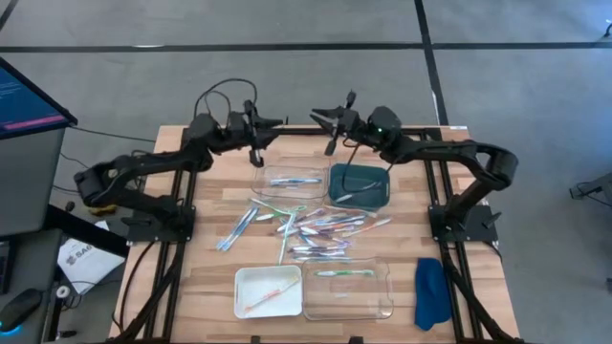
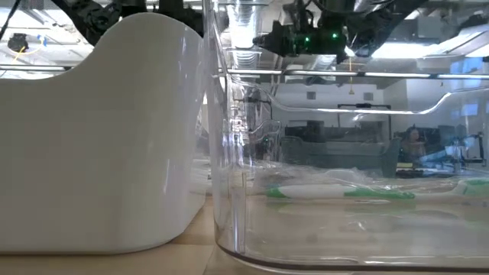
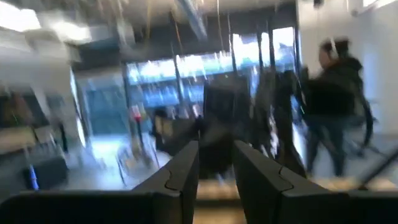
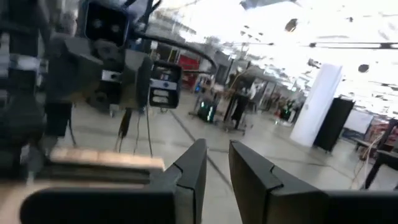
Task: Pick & Place Toothbrushes
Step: Put the blue toothbrush into the top transparent bin
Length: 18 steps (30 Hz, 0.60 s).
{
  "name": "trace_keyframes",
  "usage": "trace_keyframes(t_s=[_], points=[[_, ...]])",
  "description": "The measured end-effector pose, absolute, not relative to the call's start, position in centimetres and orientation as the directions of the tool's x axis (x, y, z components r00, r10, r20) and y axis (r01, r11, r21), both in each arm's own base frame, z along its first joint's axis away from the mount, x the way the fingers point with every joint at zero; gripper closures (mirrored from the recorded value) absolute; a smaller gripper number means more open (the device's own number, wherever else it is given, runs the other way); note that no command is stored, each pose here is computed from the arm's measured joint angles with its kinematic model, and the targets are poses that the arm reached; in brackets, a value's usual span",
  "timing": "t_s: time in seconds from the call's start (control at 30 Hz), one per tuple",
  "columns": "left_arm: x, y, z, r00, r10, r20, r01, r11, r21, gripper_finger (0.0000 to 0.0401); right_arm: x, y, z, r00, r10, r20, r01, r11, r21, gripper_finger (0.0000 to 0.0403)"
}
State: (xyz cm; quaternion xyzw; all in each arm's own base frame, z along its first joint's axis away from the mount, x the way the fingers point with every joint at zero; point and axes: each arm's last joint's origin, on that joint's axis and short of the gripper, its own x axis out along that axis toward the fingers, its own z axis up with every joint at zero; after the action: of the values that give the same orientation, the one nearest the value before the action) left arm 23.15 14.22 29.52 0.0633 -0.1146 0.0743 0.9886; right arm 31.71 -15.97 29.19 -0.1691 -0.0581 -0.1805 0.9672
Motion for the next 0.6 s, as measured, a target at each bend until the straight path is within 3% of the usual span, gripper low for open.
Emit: trace_keyframes(t_s=[0.23, 0.6], points=[[22.8, 13.4, 29.9, 0.976, 0.084, 0.202, -0.110, 0.986, 0.123, 0.0307, 32.0, -14.3, 30.6, 0.915, -0.273, 0.298, 0.374, 0.853, -0.365, 0.0340], [22.2, 12.6, 30.9, 0.971, 0.073, 0.226, -0.114, 0.978, 0.174, 0.0307, 33.0, -12.3, 29.9, 0.947, -0.223, 0.230, 0.311, 0.814, -0.491, 0.0340]])
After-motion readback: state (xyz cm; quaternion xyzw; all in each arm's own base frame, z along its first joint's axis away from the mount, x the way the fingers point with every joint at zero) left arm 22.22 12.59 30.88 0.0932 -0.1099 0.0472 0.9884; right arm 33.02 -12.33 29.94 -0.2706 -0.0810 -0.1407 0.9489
